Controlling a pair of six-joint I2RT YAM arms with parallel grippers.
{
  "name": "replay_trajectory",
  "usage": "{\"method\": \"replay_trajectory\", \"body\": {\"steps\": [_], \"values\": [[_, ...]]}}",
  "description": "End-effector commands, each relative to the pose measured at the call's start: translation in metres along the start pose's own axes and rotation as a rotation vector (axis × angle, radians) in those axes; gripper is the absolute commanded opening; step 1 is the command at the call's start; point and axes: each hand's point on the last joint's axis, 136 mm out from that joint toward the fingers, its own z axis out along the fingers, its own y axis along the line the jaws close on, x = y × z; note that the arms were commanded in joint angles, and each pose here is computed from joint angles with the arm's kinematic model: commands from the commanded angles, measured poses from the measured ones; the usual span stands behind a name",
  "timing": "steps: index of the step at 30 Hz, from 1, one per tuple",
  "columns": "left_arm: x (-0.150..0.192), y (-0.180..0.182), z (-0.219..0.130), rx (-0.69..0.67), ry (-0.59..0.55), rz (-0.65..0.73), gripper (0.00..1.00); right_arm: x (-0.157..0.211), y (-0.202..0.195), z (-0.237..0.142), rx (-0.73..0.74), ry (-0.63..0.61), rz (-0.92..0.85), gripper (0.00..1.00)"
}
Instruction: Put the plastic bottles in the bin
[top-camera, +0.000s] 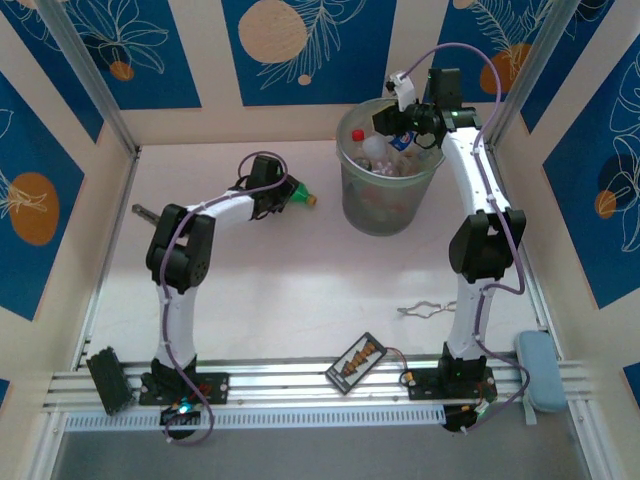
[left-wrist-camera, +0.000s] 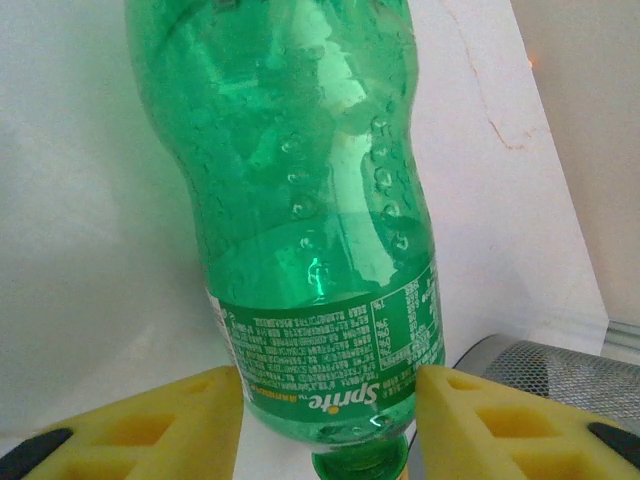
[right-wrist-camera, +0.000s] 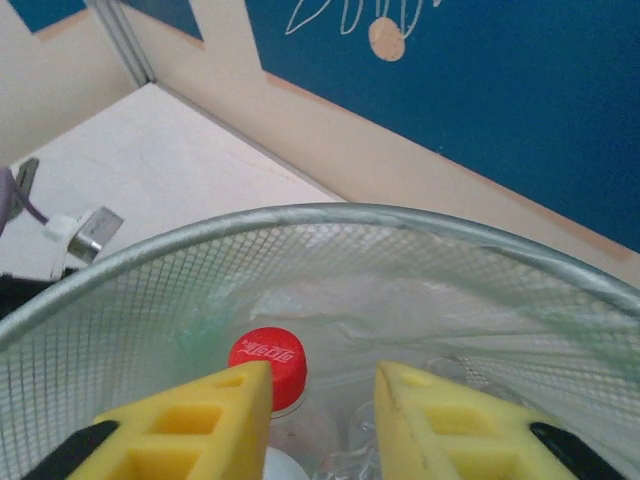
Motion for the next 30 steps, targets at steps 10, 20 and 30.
{"method": "replay_trajectory", "body": {"steps": [10, 20, 30], "values": [[-0.007, -0.009, -0.052, 0.009, -0.053, 0.023, 0.43, -0.067, 0.048, -0.082, 0.040, -0.080, 0.082, 0.68], [-0.006, 0.007, -0.083, -0.060, -0.099, 0.098, 1.00, -0.038, 0.117, -0.120, -0.054, -0.040, 0.233, 0.78], [-0.037, 0.036, -0.040, -0.147, -0.143, 0.042, 1.00, -0.005, 0.138, -0.148, -0.020, 0.010, 0.258, 0.79]]}}
